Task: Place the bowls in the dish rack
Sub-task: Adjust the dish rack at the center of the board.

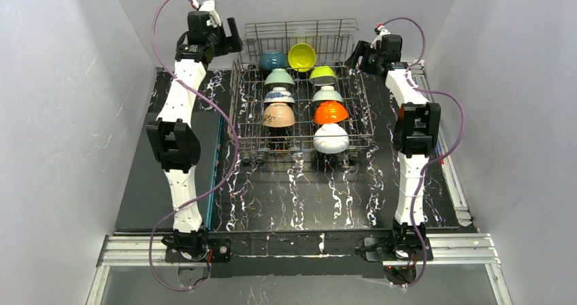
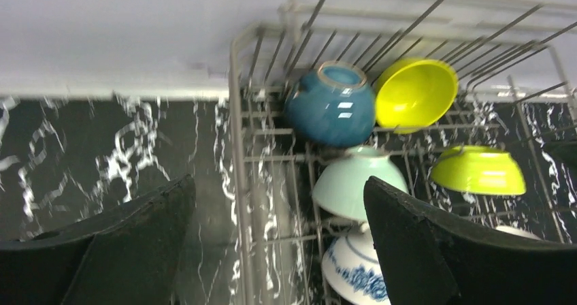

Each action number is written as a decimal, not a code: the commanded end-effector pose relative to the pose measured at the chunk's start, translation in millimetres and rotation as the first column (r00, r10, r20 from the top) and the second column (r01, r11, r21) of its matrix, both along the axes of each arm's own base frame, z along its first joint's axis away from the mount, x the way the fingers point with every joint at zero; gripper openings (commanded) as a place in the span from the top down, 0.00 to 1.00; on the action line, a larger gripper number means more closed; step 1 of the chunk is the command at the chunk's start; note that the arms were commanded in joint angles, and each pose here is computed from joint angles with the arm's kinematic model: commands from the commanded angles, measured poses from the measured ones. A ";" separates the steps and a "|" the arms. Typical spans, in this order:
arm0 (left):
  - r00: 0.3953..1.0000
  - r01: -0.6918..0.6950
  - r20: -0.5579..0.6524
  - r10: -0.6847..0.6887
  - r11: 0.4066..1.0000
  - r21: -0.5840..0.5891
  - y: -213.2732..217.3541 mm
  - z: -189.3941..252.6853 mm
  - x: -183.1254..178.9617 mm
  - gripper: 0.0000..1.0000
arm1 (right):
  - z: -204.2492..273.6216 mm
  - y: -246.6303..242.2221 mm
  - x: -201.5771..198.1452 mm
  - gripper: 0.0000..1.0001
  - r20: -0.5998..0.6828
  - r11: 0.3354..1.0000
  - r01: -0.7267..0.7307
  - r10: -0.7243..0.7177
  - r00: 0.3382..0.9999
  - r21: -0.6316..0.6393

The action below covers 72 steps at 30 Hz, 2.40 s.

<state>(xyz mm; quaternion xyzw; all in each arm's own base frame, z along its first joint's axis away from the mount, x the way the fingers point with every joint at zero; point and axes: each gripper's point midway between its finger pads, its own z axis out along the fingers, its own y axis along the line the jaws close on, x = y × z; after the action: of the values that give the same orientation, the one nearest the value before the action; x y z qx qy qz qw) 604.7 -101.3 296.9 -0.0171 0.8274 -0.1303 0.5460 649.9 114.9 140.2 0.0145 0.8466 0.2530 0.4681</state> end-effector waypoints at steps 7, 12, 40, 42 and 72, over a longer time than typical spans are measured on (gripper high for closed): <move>0.928 0.091 -0.330 -0.173 0.964 -0.249 -28.1 -96.8 -28.8 0.14 | 9.1 27.1 -1.7 0.62 0.022 0.991 -0.098 0.096 0.995 0.096; 0.920 0.073 -0.355 -0.165 0.963 -0.258 -29.0 -117.0 -21.0 0.29 | 19.2 31.5 -4.5 0.99 0.053 0.983 -0.132 0.127 0.991 0.126; 0.898 0.441 0.174 -0.405 0.829 -0.345 -68.2 33.7 -64.3 1.00 | 175.0 45.5 -59.4 0.99 0.503 0.831 -0.474 0.287 0.815 0.293; 0.883 0.467 0.212 -0.418 0.818 -0.336 -69.9 45.3 -71.8 1.00 | 183.2 46.8 -64.6 0.99 0.528 0.821 -0.493 0.293 0.797 0.288; 0.708 0.642 0.573 -0.412 0.714 -0.279 -80.5 146.5 -108.9 1.00 | 276.0 49.6 -112.4 0.99 0.820 0.722 -0.664 0.251 0.514 0.195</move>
<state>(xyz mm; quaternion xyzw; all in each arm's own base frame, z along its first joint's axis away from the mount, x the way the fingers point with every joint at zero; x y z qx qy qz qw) 556.1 -127.7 217.9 -0.0819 0.7888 -0.3845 0.4724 613.4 130.2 188.1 0.0632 0.6873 0.5461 0.4748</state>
